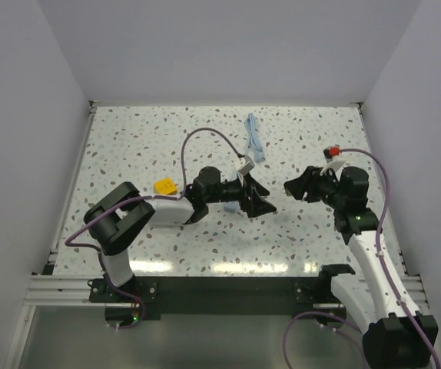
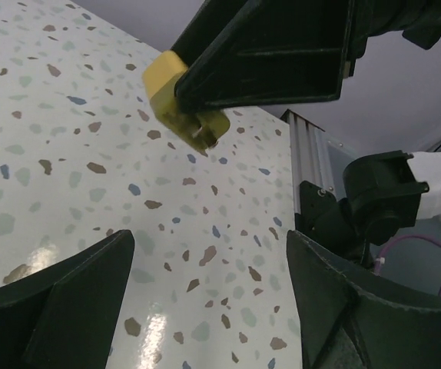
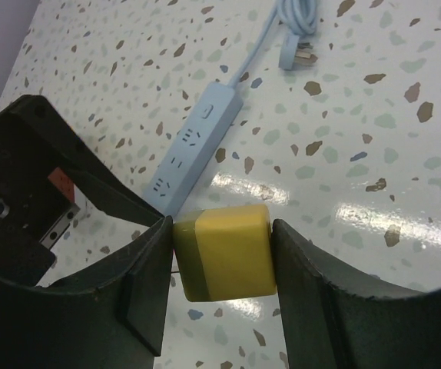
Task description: Insert the plug
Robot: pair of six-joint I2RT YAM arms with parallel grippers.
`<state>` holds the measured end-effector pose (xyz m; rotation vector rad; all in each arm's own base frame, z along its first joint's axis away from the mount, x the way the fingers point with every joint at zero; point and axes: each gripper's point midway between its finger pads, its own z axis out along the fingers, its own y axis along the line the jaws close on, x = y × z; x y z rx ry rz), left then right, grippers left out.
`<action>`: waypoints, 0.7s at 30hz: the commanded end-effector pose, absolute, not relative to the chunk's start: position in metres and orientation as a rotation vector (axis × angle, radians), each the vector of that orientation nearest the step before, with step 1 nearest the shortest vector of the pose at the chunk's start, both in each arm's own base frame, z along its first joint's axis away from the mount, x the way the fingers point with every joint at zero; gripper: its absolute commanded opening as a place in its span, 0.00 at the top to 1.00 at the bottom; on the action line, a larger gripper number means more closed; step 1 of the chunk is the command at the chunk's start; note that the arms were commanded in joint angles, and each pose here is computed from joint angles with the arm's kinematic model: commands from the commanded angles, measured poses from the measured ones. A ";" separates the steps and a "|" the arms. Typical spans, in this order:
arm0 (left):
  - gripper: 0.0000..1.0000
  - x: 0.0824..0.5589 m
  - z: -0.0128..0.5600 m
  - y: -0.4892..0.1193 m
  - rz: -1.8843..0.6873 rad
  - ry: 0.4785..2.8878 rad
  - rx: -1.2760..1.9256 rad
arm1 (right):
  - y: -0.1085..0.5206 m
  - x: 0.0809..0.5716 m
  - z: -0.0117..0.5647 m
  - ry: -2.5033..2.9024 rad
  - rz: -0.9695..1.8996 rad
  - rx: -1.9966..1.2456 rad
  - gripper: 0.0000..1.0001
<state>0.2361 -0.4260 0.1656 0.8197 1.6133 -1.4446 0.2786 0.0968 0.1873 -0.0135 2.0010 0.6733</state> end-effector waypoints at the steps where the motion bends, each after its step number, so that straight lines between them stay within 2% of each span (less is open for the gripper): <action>1: 0.15 0.231 0.205 -0.449 -1.553 1.460 0.838 | 0.110 0.275 0.208 1.960 0.685 -0.127 1.00; 12: 0.21 0.239 0.201 -0.464 -1.589 1.479 0.820 | 0.141 0.262 0.206 1.951 0.745 -0.273 1.00; 14: 0.30 0.240 0.198 -0.467 -1.596 1.483 0.823 | 0.146 0.259 0.207 1.945 0.752 -0.296 1.00; 15: 0.38 0.240 0.195 -0.468 -1.602 1.487 0.827 | 0.146 0.259 0.207 1.944 0.747 -0.295 1.00; 17: 0.46 0.239 0.194 -0.469 -1.613 1.485 0.830 | 0.148 0.257 0.208 1.937 0.751 -0.312 1.00; 18: 0.55 0.238 0.192 -0.469 -1.619 1.486 0.834 | 0.148 0.256 0.209 1.934 0.751 -0.314 1.00; 21: 0.65 0.233 0.193 -0.469 -1.641 1.479 0.856 | 0.145 0.257 0.211 1.929 0.728 -0.304 1.00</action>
